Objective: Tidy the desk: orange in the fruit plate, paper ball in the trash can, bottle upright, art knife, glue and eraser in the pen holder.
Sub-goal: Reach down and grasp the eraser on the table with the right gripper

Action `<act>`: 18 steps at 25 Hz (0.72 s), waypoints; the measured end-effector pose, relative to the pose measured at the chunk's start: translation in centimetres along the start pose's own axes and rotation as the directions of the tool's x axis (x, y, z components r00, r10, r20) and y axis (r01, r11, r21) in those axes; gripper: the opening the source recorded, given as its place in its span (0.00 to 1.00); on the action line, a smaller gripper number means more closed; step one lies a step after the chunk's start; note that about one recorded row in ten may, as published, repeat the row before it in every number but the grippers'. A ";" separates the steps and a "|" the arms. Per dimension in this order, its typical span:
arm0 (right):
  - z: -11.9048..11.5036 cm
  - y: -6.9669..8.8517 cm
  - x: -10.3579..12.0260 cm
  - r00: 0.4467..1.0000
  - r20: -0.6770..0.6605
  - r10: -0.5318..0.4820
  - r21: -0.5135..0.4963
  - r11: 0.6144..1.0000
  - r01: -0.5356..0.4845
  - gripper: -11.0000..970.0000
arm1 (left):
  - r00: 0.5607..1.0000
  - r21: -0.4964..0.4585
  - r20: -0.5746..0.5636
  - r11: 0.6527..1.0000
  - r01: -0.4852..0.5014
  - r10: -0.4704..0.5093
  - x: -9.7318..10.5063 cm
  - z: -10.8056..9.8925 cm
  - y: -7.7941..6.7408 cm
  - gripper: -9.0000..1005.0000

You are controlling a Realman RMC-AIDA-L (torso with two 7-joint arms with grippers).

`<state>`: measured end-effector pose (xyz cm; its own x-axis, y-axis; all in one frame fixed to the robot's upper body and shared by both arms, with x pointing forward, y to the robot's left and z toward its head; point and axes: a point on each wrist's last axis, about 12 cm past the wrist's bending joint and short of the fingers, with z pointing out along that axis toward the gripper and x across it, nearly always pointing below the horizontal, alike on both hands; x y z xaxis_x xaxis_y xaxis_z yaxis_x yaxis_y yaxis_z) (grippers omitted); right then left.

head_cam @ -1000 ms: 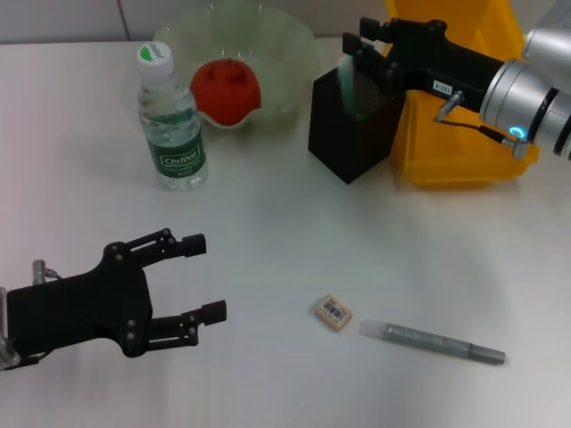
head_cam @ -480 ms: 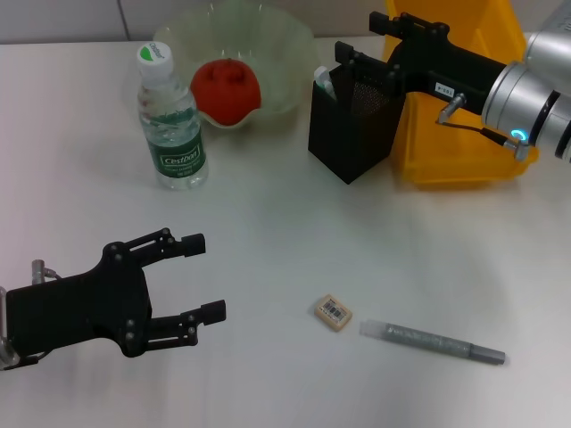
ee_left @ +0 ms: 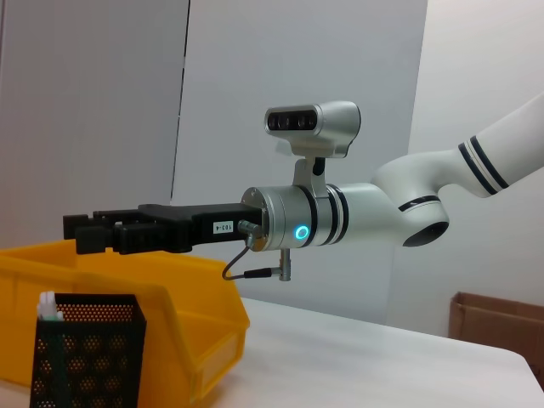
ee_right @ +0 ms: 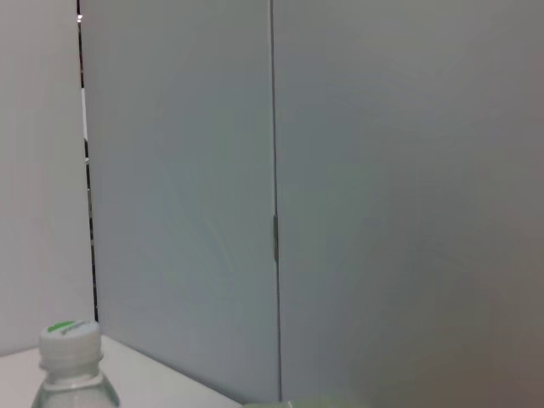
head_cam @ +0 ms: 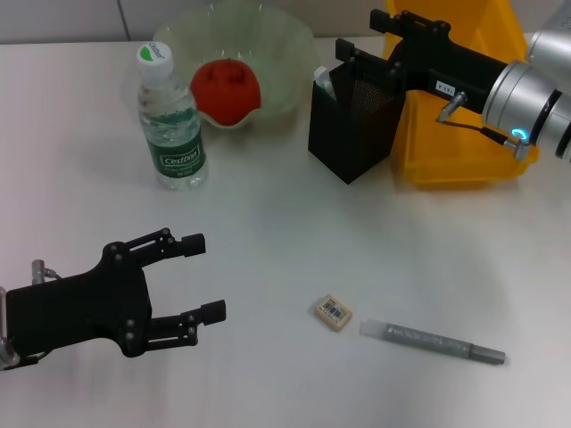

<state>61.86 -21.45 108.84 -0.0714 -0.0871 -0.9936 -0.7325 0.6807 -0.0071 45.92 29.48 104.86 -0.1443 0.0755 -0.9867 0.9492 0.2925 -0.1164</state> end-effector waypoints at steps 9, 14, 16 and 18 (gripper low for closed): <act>-1.5 0.2 -0.3 0.993 0.103 0.052 -0.014 0.999 -0.051 0.71 | 1.000 0.000 0.001 1.000 0.001 -0.001 0.0 0.0 0.0 0.83; -3.4 1.4 -1.1 0.982 0.175 0.077 -0.168 0.985 -0.048 0.70 | 1.000 0.000 0.001 1.000 0.002 -0.002 0.0 -0.1 -0.1 0.83; -4.0 2.1 -1.4 0.982 0.171 0.078 -0.253 0.967 -0.032 0.70 | 1.000 0.001 0.002 1.000 0.002 -0.002 0.0 -0.1 -0.1 0.83; -4.8 3.2 -1.7 0.985 0.156 0.073 -0.370 0.929 -0.011 0.70 | 1.000 0.003 0.003 1.000 0.002 -0.002 0.0 -0.2 -0.1 0.83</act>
<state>56.42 -22.61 111.08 -0.0186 0.0772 -0.9968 -0.9302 0.3643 0.0455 45.75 29.62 104.90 -0.1452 0.0720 -0.9868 0.9498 0.2894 -0.1186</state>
